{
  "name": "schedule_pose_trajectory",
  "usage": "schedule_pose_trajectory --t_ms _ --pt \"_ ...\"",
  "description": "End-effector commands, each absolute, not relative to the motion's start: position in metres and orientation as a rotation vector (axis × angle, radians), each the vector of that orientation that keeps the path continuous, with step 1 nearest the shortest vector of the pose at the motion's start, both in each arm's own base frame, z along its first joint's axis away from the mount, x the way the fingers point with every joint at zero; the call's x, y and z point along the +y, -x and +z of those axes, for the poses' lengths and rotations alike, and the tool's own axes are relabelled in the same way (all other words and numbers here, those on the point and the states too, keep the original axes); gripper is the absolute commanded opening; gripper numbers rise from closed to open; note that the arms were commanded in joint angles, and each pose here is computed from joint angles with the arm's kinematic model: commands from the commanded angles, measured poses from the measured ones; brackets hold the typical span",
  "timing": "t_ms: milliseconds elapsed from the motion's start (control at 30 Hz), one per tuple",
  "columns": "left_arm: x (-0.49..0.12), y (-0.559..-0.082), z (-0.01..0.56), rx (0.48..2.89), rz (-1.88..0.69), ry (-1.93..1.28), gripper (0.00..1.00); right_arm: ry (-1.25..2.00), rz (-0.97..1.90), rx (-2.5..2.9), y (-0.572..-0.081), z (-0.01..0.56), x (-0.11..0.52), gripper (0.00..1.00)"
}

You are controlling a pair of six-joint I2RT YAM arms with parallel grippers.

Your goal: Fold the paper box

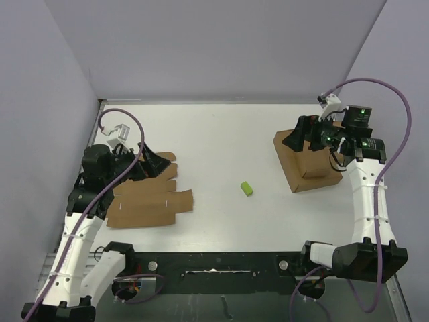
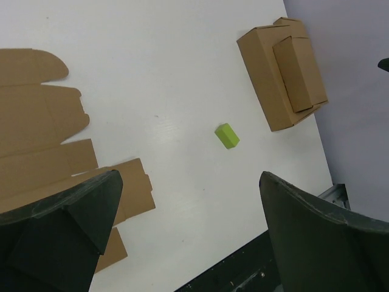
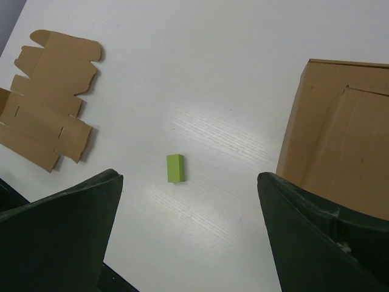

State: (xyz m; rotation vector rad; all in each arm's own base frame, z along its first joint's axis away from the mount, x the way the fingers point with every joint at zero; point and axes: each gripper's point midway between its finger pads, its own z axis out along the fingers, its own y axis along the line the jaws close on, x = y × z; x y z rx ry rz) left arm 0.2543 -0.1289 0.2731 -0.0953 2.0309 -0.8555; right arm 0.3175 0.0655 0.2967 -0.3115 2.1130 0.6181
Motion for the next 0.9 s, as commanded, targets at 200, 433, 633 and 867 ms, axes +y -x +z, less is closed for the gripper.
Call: schedule_pose_trajectory --t_ms 200,433,633,867 --pt "-0.125 -0.245 0.268 1.973 -0.834 0.114 0.98 0.269 0.644 2.012 -0.317 0.312 0.071 0.98" --pt "-0.112 -0.259 0.267 1.989 -0.722 0.065 0.98 0.583 0.749 1.895 -0.308 0.313 0.114 0.98" --pt "-0.082 -0.295 0.266 1.982 -0.928 0.211 0.95 0.903 0.902 1.799 -0.291 0.288 0.164 0.98" --pt "-0.004 -0.334 0.232 2.002 -0.755 0.446 0.91 0.867 1.189 1.762 -0.291 0.244 0.185 0.98"
